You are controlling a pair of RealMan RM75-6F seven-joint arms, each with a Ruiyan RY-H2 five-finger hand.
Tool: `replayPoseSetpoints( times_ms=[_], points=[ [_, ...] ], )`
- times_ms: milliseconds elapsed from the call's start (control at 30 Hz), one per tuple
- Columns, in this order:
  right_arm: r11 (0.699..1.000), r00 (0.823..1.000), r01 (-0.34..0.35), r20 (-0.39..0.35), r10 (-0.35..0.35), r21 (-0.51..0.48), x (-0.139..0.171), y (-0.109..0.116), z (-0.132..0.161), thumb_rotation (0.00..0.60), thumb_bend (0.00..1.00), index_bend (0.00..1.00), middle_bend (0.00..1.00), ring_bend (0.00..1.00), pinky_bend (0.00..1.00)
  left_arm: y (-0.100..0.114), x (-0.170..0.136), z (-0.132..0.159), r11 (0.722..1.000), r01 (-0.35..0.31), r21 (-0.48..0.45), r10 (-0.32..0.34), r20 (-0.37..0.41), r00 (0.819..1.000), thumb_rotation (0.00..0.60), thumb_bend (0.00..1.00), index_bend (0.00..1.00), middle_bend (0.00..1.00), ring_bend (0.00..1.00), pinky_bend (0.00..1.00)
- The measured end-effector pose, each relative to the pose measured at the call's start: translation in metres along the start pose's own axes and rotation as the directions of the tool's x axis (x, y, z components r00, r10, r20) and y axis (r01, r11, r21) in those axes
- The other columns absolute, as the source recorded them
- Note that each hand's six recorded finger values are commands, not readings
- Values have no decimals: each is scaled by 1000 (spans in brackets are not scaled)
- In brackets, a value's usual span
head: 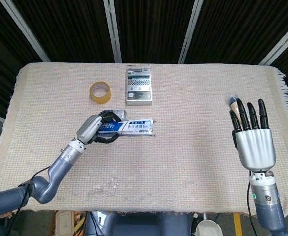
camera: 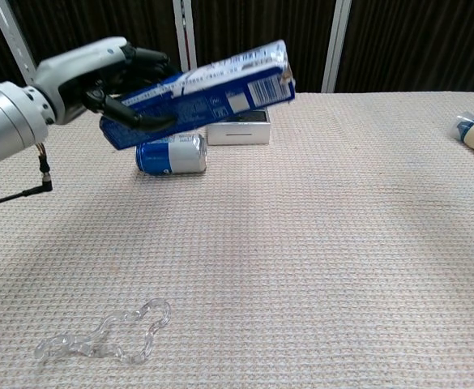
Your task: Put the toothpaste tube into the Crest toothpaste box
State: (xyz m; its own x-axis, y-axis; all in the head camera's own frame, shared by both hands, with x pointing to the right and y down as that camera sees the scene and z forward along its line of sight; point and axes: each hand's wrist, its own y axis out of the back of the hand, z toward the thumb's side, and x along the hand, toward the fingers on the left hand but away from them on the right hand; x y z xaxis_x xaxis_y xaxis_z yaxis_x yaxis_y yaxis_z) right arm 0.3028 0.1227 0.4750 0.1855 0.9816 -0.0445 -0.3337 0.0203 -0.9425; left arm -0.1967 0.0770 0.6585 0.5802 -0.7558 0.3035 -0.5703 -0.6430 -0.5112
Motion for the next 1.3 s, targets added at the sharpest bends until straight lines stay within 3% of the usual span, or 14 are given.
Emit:
replayPoseSetpoints(
  times_ms=[367,500,700,833,900,1033,1167,1300],
  points=[
    [999,999,-46,11,46,21,4,-10,-12,600,403,298,140,162,0,-71,13,-33,994,106,-29,-108,-71,992,600,421,413,381,234,321],
    [998,998,-67,4,67,-4,6,-14,-12,600,404,298,140,162,0,-83,16,-36,991,130,-3,-130,-70,989,600,421,414,392,236,318],
    [993,993,-114,-20,113,-34,10,-26,-14,600,404,301,140,162,0,-79,18,-36,982,162,100,-155,-75,985,600,420,418,404,245,318],
    [989,990,-143,-25,142,-35,12,-34,-14,600,404,302,140,162,0,-72,16,-36,965,194,174,-179,-98,979,600,421,410,353,214,291],
    [987,987,-157,-27,156,-34,14,-38,-13,600,403,302,140,160,0,-68,14,-36,954,219,207,-197,-121,973,600,420,360,286,151,236],
    [984,984,-176,-29,175,-27,16,-44,-14,600,404,302,139,145,0,-61,9,-41,922,287,258,-245,-183,952,600,384,166,126,7,94],
    [979,979,-204,-29,204,-24,18,-50,-13,600,404,302,138,119,0,-47,4,-45,897,332,293,-266,-242,933,600,335,144,84,0,78],
    [975,974,-224,-21,224,-8,20,-54,-15,600,398,299,130,100,0,-35,6,-41,894,298,335,-224,-240,944,600,297,141,77,0,78]
  ],
)
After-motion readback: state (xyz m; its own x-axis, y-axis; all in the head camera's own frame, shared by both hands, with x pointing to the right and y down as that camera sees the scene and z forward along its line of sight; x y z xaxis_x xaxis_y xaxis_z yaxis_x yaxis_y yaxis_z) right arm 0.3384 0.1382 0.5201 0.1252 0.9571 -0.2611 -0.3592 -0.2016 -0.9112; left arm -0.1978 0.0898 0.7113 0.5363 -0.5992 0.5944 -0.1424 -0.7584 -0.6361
